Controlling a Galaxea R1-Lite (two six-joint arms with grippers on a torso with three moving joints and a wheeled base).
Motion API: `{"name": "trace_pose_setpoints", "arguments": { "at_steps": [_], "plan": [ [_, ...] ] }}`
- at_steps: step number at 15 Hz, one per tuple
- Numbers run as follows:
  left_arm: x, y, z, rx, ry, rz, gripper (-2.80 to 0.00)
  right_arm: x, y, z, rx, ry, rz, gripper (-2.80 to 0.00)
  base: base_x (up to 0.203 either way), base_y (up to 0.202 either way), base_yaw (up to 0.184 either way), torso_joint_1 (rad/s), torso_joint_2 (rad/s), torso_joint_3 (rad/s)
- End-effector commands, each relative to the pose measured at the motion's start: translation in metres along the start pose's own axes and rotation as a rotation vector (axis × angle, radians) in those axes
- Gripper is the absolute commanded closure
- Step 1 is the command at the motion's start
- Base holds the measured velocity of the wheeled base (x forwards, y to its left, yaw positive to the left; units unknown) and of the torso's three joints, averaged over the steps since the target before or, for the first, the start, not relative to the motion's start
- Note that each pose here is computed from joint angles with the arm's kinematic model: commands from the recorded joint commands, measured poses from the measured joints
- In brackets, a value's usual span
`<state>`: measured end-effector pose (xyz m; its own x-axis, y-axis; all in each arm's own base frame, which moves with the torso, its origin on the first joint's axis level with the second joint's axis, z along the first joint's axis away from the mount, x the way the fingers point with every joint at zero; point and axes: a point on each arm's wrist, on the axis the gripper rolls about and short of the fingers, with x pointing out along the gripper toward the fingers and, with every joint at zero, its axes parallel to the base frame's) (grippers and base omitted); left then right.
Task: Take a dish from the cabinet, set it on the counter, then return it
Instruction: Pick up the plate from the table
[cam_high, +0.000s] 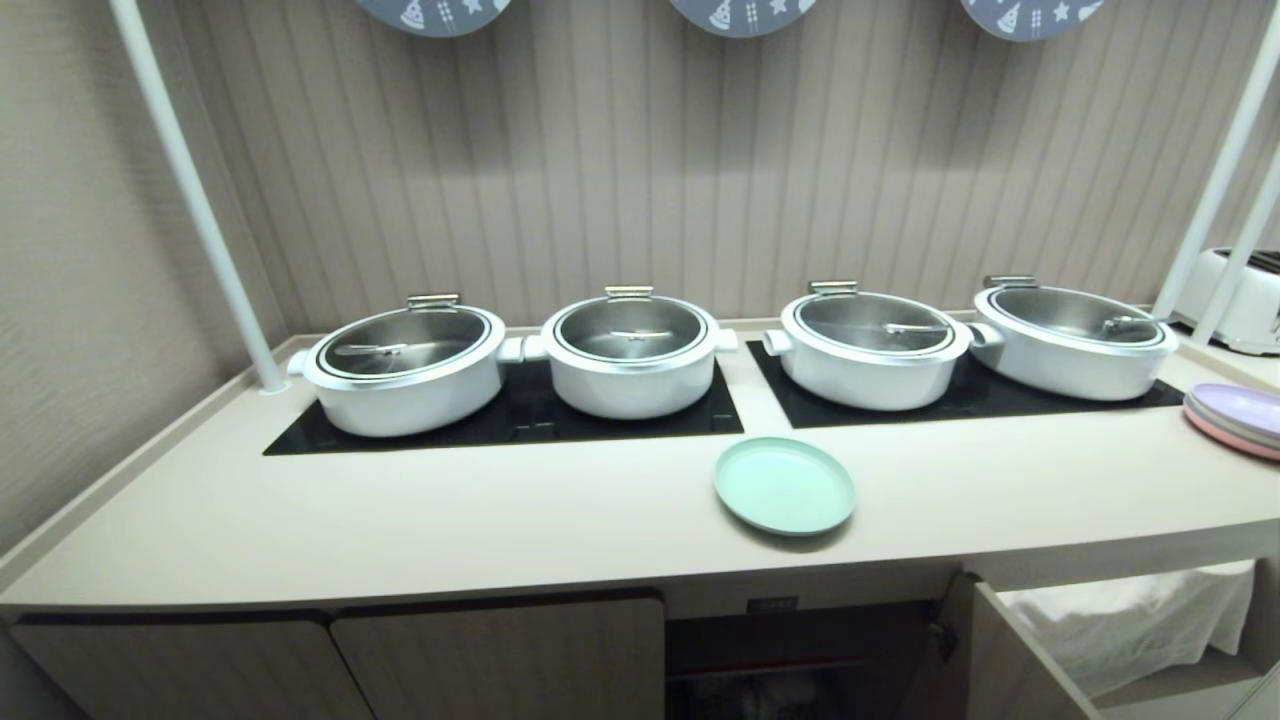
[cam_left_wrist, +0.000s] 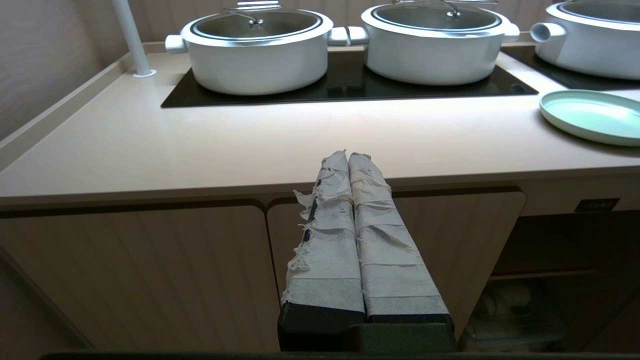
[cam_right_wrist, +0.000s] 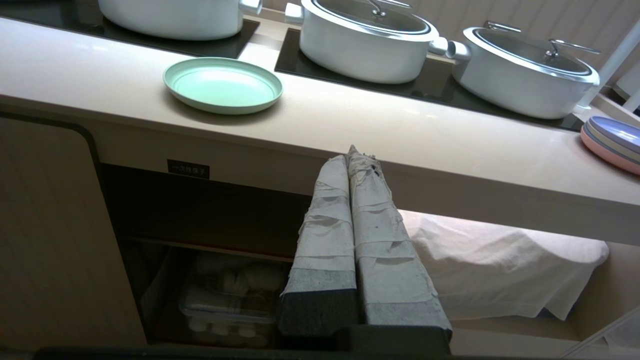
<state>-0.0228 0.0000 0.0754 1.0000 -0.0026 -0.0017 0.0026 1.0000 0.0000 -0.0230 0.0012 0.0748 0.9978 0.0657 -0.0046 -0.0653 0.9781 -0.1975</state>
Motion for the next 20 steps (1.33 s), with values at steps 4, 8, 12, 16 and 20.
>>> {"name": "trace_pose_setpoints", "arguments": {
  "at_steps": [4, 8, 12, 16, 20],
  "plan": [
    [0.0, 0.0, 0.0, 0.0, 0.0, 0.001, 0.0, 0.0, 0.0, 0.0, 0.049, 0.003, -0.002, 0.0, 0.0, 0.0, 0.0, 0.0, 0.0, 0.0],
    [0.0, 0.0, 0.0, 0.0, 0.0, 0.001, 0.0, 0.0, 0.0, 0.0, 0.061, 0.002, -0.003, 0.0, 0.0, 0.0, 0.0, 0.0, 0.0, 0.0],
    [0.0, 0.0, 0.0, 0.0, 0.0, 0.001, 0.0, 0.0, 0.0, 0.0, 0.061, 0.002, -0.003, 0.0, 0.0, 0.0, 0.0, 0.0, 0.0, 0.0],
    [0.0, 0.0, 0.0, 0.0, 0.0, -0.001, 0.0, 0.002, 0.0, 0.001, 0.048, 0.022, -0.001, 0.0, 0.0, 0.0, 0.0, 0.0, 0.0, 0.0],
    [0.0, 0.0, 0.0, 0.0, 0.0, 0.0, 0.0, 0.012, -0.002, 0.008, 0.051, 0.092, 0.013, 0.0, 0.0, 0.0, 0.0, 0.0, 0.0, 0.0]
  ]
}}
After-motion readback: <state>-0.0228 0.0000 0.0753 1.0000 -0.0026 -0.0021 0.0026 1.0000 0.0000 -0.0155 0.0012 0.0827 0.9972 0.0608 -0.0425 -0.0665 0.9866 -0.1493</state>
